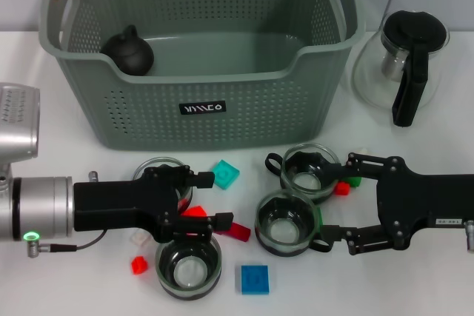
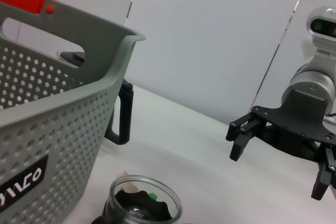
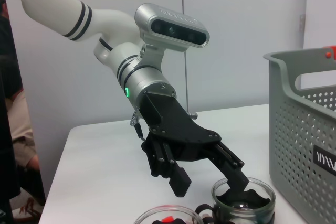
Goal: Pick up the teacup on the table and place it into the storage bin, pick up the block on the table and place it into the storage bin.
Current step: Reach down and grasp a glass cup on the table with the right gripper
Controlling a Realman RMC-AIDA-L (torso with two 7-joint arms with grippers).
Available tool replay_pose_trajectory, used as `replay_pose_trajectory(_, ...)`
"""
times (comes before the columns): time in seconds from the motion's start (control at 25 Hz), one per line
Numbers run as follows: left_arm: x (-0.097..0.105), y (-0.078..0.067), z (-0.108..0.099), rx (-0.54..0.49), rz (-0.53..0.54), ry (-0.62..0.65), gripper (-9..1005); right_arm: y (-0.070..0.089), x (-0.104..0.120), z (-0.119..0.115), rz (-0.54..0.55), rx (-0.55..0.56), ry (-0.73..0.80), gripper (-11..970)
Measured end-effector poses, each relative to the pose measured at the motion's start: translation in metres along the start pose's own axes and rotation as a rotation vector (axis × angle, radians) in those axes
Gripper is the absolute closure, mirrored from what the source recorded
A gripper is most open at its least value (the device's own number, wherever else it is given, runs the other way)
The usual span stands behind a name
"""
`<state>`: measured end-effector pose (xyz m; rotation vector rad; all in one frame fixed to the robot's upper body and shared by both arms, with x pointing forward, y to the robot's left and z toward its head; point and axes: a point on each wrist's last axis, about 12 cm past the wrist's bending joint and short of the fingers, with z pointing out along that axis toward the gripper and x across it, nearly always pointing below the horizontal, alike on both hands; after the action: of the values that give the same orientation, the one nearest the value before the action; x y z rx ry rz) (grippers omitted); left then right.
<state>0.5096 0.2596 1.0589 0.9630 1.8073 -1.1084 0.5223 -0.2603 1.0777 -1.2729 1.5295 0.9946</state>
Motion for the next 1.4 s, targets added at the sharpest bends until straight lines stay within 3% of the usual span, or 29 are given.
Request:
replay_pose_trajectory(0.52, -0.001, 0.000, 0.004, -0.003, 0.010, -0.006, 136, -0.002, 0.000, 0.001, -0.003, 0.013, 0.008, 18)
replay_pose_trajectory(0.92, 0.001, -0.002, 0.001, 0.002, 0.007, -0.009, 136, -0.003, -0.006, 0.002, -0.036, -0.104, 0.125, 18)
replay_pose_trajectory(1.4, 0.000, -0.001, 0.002, -0.008, 0.006, -0.024, 136, -0.022, -0.040, 0.043, -0.132, -0.251, 0.327, 19)
